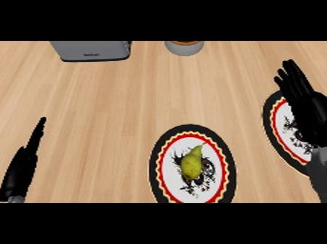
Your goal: Pick the pear from the plate and place it in the plate
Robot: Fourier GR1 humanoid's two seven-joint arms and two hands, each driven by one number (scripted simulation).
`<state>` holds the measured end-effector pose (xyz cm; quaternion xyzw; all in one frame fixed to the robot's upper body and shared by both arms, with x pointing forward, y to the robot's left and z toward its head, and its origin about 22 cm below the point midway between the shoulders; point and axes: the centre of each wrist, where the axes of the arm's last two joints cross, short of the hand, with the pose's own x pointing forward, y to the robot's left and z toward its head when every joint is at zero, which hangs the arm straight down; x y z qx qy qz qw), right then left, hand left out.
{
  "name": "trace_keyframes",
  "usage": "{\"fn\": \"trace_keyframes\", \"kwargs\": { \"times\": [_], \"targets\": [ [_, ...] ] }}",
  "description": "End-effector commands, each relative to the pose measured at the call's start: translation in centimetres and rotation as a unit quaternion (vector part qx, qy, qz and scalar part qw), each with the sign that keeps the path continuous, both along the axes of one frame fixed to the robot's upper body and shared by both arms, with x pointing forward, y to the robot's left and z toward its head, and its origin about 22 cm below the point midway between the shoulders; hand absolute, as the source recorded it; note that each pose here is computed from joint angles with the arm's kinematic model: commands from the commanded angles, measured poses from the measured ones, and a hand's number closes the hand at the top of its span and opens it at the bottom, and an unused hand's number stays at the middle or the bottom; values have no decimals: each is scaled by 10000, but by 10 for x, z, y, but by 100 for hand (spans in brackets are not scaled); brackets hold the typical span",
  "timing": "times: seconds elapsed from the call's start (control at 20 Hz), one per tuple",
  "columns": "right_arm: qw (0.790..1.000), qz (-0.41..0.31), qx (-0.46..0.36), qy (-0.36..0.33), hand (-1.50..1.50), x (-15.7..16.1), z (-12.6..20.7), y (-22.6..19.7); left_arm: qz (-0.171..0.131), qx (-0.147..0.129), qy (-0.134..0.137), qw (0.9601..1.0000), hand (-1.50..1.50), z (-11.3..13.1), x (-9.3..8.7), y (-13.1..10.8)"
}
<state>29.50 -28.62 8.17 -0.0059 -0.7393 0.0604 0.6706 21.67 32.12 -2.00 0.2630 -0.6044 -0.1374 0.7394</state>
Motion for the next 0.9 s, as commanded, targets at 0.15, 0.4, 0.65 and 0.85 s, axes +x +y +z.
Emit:
{"fn": "trace_keyframes", "kwargs": {
  "times": [0.15, 0.4, 0.65, 0.85],
  "targets": [
    [9845, 239, 1616, 647, 150, 2, -5, 49, 150, -1013, -197, 9946, 0, 9, 10, -34],
    [9525, 161, -3018, 374, 150, -3, -1, 0, 2, -1594, 110, 9871, 0, 3, 15, -57],
    [9792, -1593, 46, 1253, 150, -53, -103, 67, 183, -1968, 240, 9800, 0, 6, 16, -58],
    [9873, -935, 1258, 253, -150, -83, -123, 95, 230, -2052, 244, 9781, 0, 1, 22, -75]
  ]
}}
